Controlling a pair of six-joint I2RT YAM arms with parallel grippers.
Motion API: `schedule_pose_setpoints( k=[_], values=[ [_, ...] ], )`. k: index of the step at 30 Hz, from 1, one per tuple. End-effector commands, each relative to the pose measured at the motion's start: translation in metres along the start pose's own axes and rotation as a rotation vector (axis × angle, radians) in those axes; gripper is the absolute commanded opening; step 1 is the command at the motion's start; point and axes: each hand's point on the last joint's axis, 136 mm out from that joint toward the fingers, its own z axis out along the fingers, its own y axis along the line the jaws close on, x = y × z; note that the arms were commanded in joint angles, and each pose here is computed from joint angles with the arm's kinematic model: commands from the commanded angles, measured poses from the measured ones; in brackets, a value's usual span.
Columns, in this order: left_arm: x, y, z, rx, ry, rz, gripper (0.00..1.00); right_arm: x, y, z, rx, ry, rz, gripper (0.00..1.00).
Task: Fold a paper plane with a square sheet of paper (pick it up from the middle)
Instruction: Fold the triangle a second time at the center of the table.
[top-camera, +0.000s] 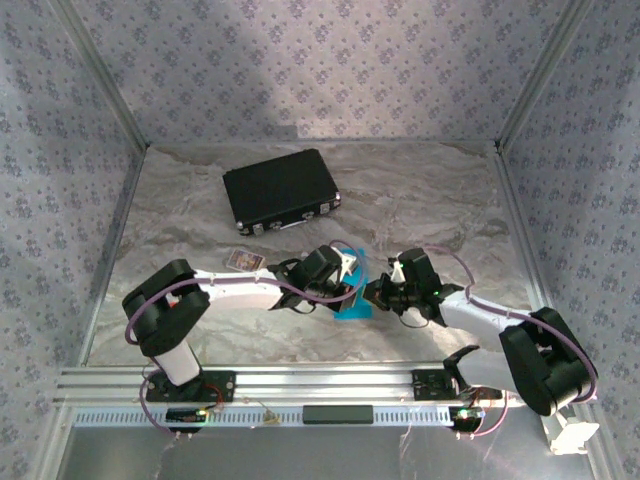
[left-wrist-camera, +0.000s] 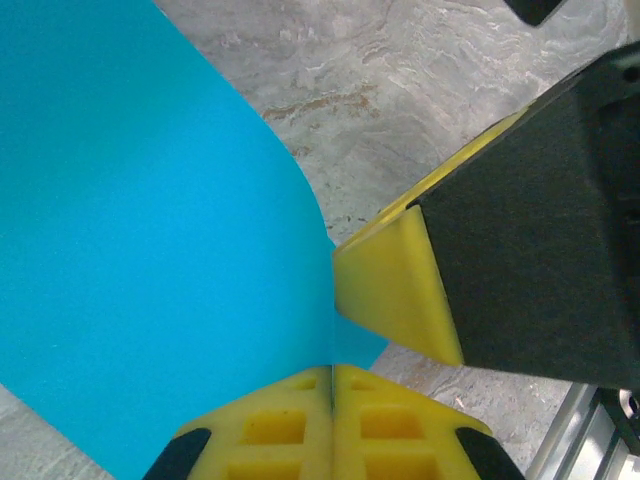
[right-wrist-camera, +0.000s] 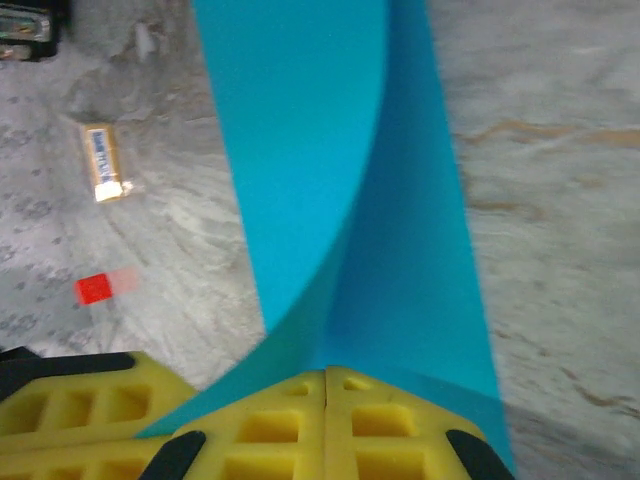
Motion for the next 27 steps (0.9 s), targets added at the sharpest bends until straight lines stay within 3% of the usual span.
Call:
schedule_pose_setpoints(
  k=[1, 9, 16, 27],
  values=[
    [-0.005, -0.004, 0.002, 0.032, -0.013, -0.015, 0.0, 0.002, -0.017, -0.003, 0.097, -0.009, -0.001, 0.0],
    [-0.007, -0.005, 0.005, 0.044, -0.009, -0.036, 0.0, 0.007, -0.017, 0.007, 0.101, 0.049, -0.007, 0.0],
    [-0.008, -0.002, 0.005, 0.019, 0.001, -0.033, 0.02, 0.003, -0.05, 0.0, 0.294, 0.051, -0.029, 0.0],
    [-0.013, -0.003, 0.012, 0.016, -0.001, -0.036, 0.05, -0.005, -0.03, -0.003, 0.198, 0.051, -0.049, 0.01]
  ],
)
